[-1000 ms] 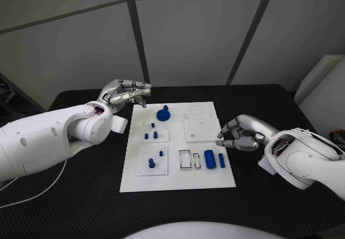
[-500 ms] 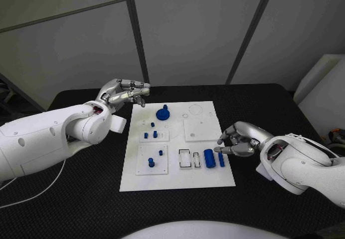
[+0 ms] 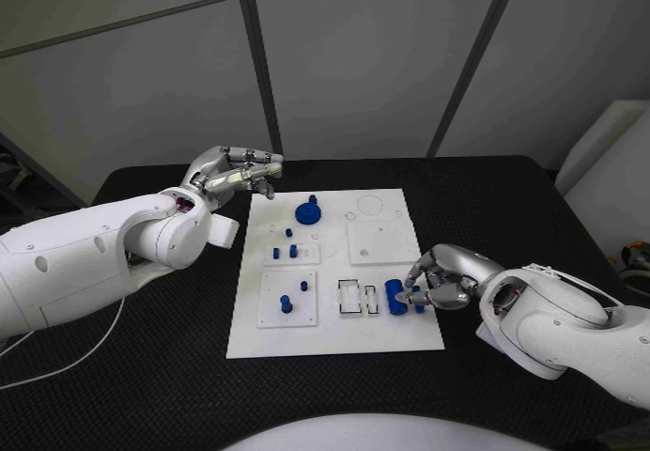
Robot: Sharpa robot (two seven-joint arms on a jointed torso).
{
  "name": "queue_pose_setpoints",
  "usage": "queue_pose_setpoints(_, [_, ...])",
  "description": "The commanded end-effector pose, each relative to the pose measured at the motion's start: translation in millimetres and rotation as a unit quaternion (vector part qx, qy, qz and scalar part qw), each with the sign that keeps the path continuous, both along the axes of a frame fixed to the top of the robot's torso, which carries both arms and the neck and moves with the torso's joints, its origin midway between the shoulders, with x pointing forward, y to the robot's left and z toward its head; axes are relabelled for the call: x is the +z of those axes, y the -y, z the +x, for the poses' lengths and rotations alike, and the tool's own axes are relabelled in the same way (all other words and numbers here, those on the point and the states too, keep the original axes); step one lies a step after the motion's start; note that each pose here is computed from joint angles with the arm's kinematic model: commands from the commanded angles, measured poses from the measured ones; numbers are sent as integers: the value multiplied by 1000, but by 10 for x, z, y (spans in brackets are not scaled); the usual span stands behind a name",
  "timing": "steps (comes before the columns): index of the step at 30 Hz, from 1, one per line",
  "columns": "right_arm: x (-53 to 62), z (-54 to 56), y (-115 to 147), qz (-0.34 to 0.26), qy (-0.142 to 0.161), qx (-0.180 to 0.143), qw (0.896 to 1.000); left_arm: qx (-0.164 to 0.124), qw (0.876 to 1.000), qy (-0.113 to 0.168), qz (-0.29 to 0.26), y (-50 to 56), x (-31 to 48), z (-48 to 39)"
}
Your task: Assemble the parts on the task board
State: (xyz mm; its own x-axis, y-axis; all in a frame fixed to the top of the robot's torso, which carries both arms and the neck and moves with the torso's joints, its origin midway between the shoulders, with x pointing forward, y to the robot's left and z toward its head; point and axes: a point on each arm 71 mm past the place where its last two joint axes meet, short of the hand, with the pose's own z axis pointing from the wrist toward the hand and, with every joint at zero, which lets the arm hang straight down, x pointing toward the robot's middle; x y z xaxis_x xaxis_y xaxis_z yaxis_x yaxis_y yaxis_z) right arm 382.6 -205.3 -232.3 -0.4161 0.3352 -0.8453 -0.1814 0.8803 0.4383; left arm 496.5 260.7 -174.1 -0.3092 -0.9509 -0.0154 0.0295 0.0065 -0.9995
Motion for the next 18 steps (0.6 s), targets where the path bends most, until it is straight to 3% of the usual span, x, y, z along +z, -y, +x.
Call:
queue_pose_setpoints(1, [-15,-5,-21,-14,2,4,1000,-2,1000,3,-6,6,14,-3])
queue_pose_setpoints(11, [-90,7,-96,-24,-5,8,1000,-3,1000,2,-6,9,12,-6])
queue_pose_setpoints(18, [-160,28,-166,-35,-21,-8,999,-4,1000,1,-6,8,12,-9])
